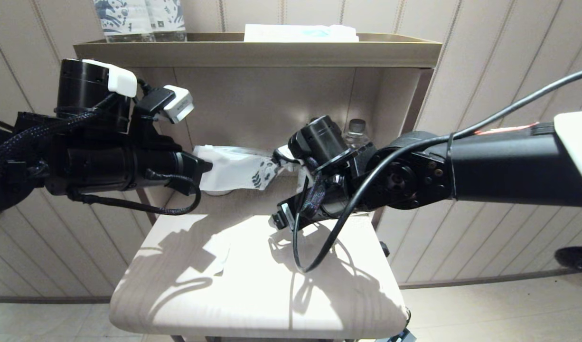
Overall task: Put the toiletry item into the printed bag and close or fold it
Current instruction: Pick up the toothpaste
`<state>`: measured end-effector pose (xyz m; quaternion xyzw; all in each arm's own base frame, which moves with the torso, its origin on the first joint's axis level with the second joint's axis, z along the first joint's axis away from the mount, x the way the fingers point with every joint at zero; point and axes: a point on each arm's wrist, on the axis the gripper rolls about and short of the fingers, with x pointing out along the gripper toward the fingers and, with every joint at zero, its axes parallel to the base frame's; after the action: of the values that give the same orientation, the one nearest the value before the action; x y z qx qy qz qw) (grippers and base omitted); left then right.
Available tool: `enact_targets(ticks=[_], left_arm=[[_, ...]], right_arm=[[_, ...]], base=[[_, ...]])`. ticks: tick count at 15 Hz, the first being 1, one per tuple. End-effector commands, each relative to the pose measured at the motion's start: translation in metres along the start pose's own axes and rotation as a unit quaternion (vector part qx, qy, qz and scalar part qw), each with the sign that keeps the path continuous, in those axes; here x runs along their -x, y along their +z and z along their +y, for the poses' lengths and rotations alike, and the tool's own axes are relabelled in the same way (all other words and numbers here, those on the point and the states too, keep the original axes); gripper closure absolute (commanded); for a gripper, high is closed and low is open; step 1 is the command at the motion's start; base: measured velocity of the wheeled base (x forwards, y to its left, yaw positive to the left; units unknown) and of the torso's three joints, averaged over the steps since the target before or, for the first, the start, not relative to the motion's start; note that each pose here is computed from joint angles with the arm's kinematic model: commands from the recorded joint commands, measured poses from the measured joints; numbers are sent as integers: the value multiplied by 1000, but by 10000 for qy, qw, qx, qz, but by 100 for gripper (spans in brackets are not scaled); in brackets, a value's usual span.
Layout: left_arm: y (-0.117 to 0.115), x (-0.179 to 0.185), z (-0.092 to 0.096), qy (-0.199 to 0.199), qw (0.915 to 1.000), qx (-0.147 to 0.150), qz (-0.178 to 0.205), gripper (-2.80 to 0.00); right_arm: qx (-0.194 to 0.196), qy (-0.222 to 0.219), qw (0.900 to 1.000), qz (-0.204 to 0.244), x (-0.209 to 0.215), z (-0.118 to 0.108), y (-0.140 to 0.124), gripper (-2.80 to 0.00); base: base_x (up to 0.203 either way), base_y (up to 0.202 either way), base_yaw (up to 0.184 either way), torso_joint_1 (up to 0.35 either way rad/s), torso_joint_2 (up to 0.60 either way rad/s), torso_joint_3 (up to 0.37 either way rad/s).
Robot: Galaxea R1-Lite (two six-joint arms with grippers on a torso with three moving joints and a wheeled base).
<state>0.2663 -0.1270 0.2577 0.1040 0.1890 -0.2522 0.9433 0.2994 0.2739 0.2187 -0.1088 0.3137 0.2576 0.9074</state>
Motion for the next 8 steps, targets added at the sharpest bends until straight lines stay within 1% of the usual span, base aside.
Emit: enact_targets(ticks=[1, 3, 4, 6, 8], left_arm=[[-1, -1, 1, 4, 10000, -2, 13, 0], [1, 0, 1, 11, 10000, -5, -36, 0], [2, 1, 1, 13, 10000, -10, -61, 0], [5, 2, 1, 52, 9999, -22, -111, 0], [9, 3, 1, 85, 9998, -26, -182, 0]], right_arm=[[63, 15, 10000, 37, 2, 3, 8, -280], [166, 135, 9997, 82, 10, 12, 18, -280], [289, 360, 9989, 130, 11, 27, 17, -280], [498, 972, 9937, 232, 15, 54, 11, -280], [666, 1367, 9879, 311, 16, 74, 6, -280]], base=[[0, 0, 0, 0, 0, 0], [0, 0, 0, 0, 0, 0], [0, 0, 0, 0, 0, 0], [0, 0, 0, 0, 0, 0], [0, 0, 0, 0, 0, 0]])
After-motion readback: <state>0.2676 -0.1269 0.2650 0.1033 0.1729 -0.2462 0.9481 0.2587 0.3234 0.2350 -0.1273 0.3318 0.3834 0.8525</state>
